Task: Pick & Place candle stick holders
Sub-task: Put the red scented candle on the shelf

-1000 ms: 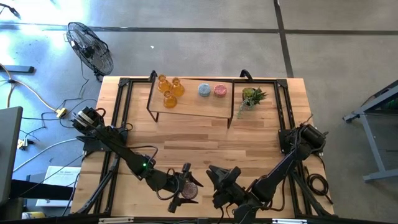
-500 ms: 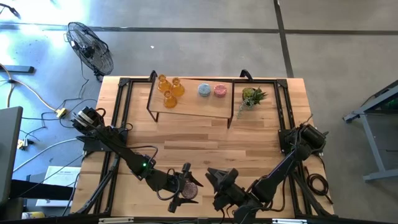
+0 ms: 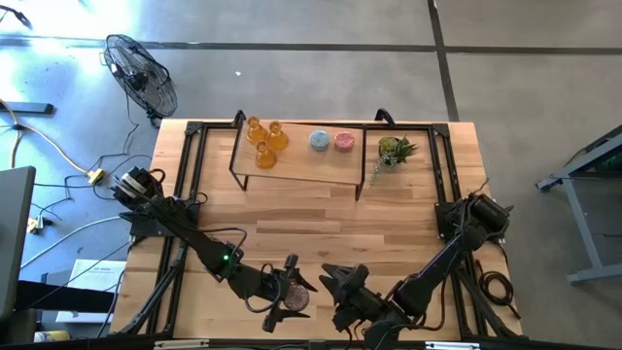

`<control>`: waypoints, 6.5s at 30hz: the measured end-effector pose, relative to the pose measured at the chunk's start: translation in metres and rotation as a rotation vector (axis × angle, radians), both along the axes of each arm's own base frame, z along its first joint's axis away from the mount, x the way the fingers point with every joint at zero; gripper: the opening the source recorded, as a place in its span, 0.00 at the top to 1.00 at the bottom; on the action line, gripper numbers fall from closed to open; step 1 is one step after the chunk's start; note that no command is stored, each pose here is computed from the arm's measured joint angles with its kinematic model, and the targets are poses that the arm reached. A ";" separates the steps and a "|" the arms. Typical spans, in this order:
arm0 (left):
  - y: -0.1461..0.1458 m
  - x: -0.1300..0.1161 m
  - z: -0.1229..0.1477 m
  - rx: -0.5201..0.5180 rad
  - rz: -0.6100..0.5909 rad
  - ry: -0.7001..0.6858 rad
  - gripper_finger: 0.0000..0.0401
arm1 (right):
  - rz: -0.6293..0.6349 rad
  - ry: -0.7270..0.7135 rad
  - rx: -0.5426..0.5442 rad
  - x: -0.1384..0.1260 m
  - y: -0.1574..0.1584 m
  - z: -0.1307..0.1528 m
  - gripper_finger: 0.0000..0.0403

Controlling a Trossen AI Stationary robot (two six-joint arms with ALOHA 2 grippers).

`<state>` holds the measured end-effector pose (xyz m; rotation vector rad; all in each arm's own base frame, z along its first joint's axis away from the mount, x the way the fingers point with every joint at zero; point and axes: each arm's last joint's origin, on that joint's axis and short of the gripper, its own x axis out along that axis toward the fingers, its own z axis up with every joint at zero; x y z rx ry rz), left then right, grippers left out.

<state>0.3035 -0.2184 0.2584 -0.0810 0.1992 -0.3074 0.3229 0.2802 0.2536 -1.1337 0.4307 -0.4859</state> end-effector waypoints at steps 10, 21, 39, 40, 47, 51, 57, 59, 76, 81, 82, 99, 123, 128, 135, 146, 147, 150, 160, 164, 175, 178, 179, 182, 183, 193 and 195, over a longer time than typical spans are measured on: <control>-0.001 0.000 0.001 -0.026 -0.022 -0.004 0.31 | 0.117 0.157 -0.121 0.014 -0.004 -0.016 0.24; 0.000 0.000 0.000 -0.017 -0.015 0.006 0.31 | 0.150 0.127 -0.216 0.007 0.020 -0.016 0.24; 0.011 0.008 0.000 -0.047 0.007 0.014 0.31 | 0.356 0.197 -0.227 0.019 0.015 -0.022 0.24; 0.011 0.008 0.000 -0.049 -0.003 0.015 0.31 | 0.359 0.199 -0.232 0.019 0.014 -0.022 0.24; 0.011 0.008 0.000 -0.050 -0.008 0.016 0.31 | 0.388 0.199 -0.231 0.020 0.015 -0.021 0.24; 0.010 0.008 0.000 -0.052 -0.019 0.017 0.31 | 0.387 0.199 -0.229 0.021 0.014 -0.021 0.24; 0.010 0.008 0.000 -0.053 -0.023 0.018 0.31 | 0.403 0.203 -0.229 0.024 0.011 -0.021 0.24; 0.010 0.008 0.000 -0.053 -0.022 0.017 0.31 | 0.402 0.204 -0.230 0.024 0.011 -0.021 0.24; 0.010 0.008 0.000 -0.054 -0.022 0.016 0.31 | 0.411 0.188 -0.220 0.026 0.010 -0.019 0.34; 0.010 0.008 0.000 -0.052 -0.022 0.018 0.31 | 0.420 0.185 -0.230 0.027 0.010 -0.018 0.45; 0.010 0.008 0.000 -0.051 -0.022 0.019 0.31 | 0.422 0.183 -0.228 0.027 0.009 -0.018 0.47; 0.010 0.008 0.002 -0.065 -0.017 0.005 0.26 | 0.410 0.172 -0.204 0.031 0.005 -0.017 0.55; 0.015 0.000 0.028 -0.057 -0.049 -0.106 0.20 | 0.299 0.154 -0.195 0.029 0.004 -0.017 0.55; 0.011 -0.014 0.042 0.017 -0.014 -0.170 0.20 | 0.207 0.146 -0.207 0.026 0.004 -0.016 0.55; -0.007 -0.059 0.069 0.248 0.240 -0.271 0.20 | 0.112 0.109 -0.172 0.020 0.006 -0.016 0.55; -0.036 -0.118 0.076 0.351 0.485 -0.226 0.20 | -0.142 0.088 -0.145 0.036 -0.040 -0.002 0.55; -0.038 -0.121 0.075 0.353 0.487 -0.222 0.20 | -0.172 0.083 -0.140 0.038 -0.047 0.000 0.55; -0.040 -0.125 0.073 0.345 0.479 -0.215 0.20 | -0.233 0.059 -0.100 0.044 -0.071 0.009 0.56; -0.040 -0.125 0.058 0.329 0.472 -0.150 0.20 | -0.347 0.067 0.175 0.045 -0.169 0.026 0.56; -0.039 -0.126 0.055 0.316 0.474 -0.136 0.20 | -0.401 0.118 0.179 0.049 -0.195 0.021 0.56; -0.039 -0.126 0.055 0.264 0.472 -0.133 0.20 | -0.461 0.202 0.243 0.051 -0.249 -0.017 0.56; -0.039 -0.126 0.054 0.253 0.464 -0.128 0.20 | -0.483 0.190 0.248 0.050 -0.261 -0.027 0.56; -0.040 -0.126 0.054 0.252 0.455 -0.126 0.20 | -0.492 0.188 0.241 0.050 -0.264 -0.029 0.56; -0.040 -0.126 0.053 0.252 0.451 -0.125 0.20 | -0.495 0.185 0.231 0.050 -0.270 -0.033 0.56; -0.040 -0.126 0.053 0.252 0.450 -0.125 0.20 | -0.496 0.182 0.227 0.050 -0.273 -0.034 0.56; -0.040 -0.126 0.052 0.245 0.450 -0.118 0.20 | -0.434 0.183 0.235 0.055 -0.277 -0.032 0.51; -0.040 -0.126 0.051 0.246 0.442 -0.112 0.20 | -0.425 0.194 0.227 0.055 -0.276 -0.033 0.49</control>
